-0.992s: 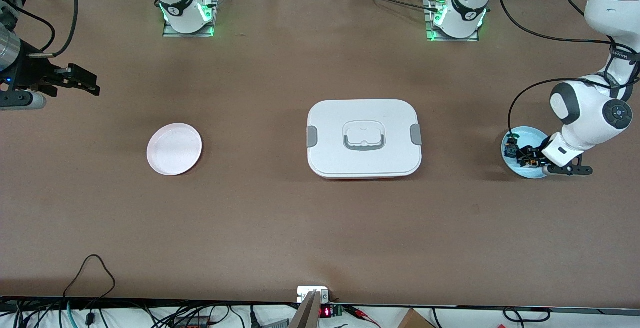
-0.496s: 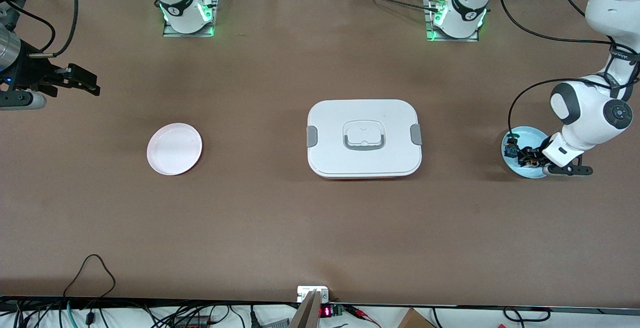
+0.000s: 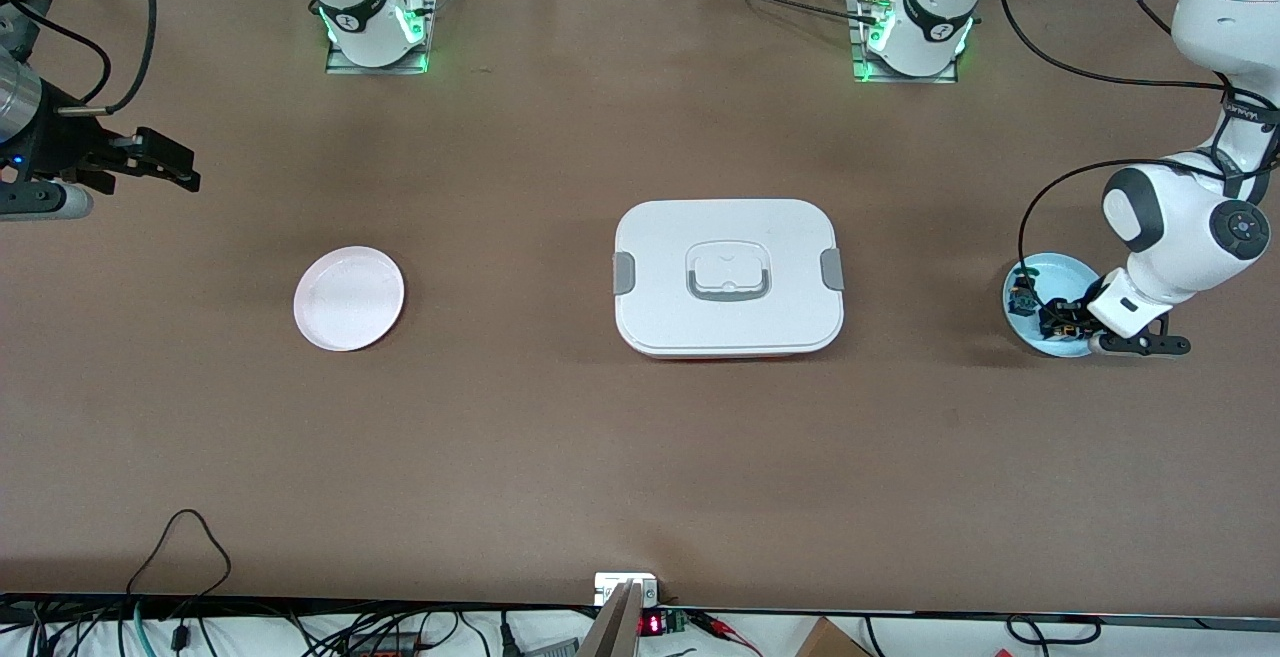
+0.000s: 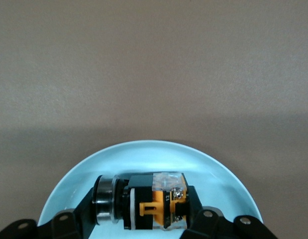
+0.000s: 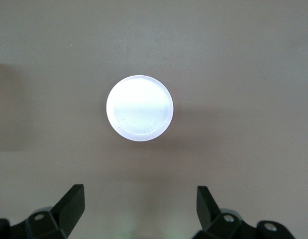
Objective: Transfer orange switch to right arm and place
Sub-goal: 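Close the left gripper on the orange switch, then lift the switch with the left gripper and carry it over the box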
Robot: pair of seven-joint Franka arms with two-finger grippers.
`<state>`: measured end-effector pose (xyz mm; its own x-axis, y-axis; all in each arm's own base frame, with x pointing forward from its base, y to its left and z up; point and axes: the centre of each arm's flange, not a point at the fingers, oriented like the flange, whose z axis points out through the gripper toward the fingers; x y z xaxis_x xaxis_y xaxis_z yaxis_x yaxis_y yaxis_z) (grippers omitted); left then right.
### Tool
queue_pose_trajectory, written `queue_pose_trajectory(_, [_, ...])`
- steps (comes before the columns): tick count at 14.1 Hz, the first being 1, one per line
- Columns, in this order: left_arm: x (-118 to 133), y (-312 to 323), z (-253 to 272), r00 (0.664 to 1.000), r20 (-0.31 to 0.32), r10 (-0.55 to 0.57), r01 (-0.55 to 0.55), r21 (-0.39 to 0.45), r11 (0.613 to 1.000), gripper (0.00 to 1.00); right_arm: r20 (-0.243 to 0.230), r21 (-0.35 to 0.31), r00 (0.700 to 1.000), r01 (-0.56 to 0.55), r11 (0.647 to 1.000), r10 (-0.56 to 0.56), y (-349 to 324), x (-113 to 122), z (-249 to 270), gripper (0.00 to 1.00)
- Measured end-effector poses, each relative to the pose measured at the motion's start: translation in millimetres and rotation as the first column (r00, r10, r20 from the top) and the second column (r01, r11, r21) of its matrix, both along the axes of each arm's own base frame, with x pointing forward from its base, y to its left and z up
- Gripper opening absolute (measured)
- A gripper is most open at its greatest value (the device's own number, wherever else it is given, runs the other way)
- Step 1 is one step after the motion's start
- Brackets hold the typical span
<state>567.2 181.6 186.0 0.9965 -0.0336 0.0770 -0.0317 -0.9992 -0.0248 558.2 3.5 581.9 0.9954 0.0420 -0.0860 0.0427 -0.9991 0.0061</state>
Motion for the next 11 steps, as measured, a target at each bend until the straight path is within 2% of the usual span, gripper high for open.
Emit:
queue_pose_trajectory(2, [11, 3, 13, 0.998, 0.024, -0.059, 0.058, 0.014, 0.998, 0.72, 0.0, 0.0, 1.0, 0.0, 1.0, 0.0, 0, 0, 0, 1.0])
queue_pose_trajectory(4, [21, 5, 32, 0.995, -0.008, -0.098, 0.098, 0.007, 0.995, 0.72, 0.0, 0.0, 1.0, 0.0, 1.0, 0.0, 0, 0, 0, 1.0])
queue_pose_trajectory(6, [31, -7, 54, 0.985, -0.107, -0.132, 0.128, -0.04, 0.991, 0.72, 0.0, 0.0, 1.0, 0.0, 1.0, 0.0, 0, 0, 0, 1.0])
queue_pose_trajectory(8, [42, -25, 89, 0.961, -0.224, -0.164, 0.142, -0.113, 0.983, 0.72, 0.0, 0.0, 1.0, 0.0, 1.0, 0.0, 0, 0, 0, 1.0])
queue_pose_trajectory(10, [48, -47, 124, 0.927, -0.31, -0.212, 0.148, -0.216, 0.965, 0.72, 0.0, 0.0, 1.0, -0.001, 1.0, 0.001, 0, 0, 0, 1.0])
queue_pose_trajectory(11, [49, -57, 133, 0.91, -0.33, -0.252, 0.174, -0.247, 0.953, 0.72, 0.0, 0.0, 1.0, -0.001, 1.0, 0.001, 0, 0, 0, 1.0])
